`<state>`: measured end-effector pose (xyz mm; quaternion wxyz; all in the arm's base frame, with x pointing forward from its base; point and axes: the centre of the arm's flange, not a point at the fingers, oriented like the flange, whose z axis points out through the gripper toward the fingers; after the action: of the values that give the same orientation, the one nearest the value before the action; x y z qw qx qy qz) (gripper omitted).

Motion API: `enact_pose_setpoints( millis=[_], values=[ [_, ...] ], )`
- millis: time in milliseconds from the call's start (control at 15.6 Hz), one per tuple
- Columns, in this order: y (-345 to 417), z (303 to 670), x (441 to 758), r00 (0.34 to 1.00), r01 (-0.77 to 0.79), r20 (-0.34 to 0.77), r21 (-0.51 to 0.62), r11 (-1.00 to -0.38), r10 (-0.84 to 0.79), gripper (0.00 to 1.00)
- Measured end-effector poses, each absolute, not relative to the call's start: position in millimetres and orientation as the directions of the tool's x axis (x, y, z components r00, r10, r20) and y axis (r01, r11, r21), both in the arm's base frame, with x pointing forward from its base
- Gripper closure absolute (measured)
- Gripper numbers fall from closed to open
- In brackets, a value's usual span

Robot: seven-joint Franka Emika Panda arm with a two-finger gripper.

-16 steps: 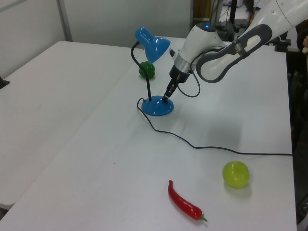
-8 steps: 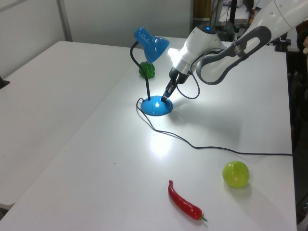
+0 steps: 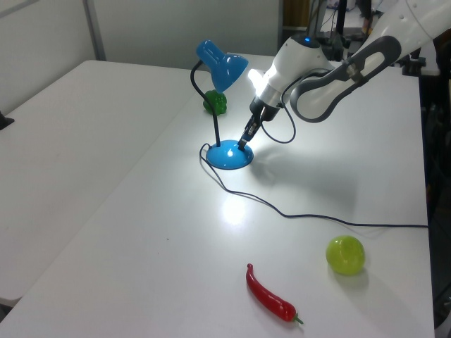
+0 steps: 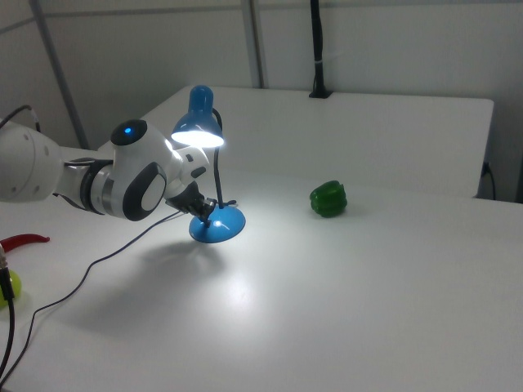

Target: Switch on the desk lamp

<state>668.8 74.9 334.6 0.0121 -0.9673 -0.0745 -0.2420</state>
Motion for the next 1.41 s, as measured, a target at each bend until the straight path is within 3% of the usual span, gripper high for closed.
enact_pose_setpoints(
  millis=[449, 577, 1091, 1411],
  values=[
    [75, 374, 642, 0.942, 0.159, 0.300, -0.004, -0.987, 0.151, 0.96],
    [75, 383, 635, 0.954, 0.159, 0.258, -0.008, -0.987, 0.152, 0.81],
    [68, 451, 592, 0.990, 0.136, 0.047, -0.029, -0.990, 0.135, 0.01],
    [59, 498, 575, 1.000, 0.017, 0.020, -0.034, -0.999, 0.016, 0.00]
  ],
)
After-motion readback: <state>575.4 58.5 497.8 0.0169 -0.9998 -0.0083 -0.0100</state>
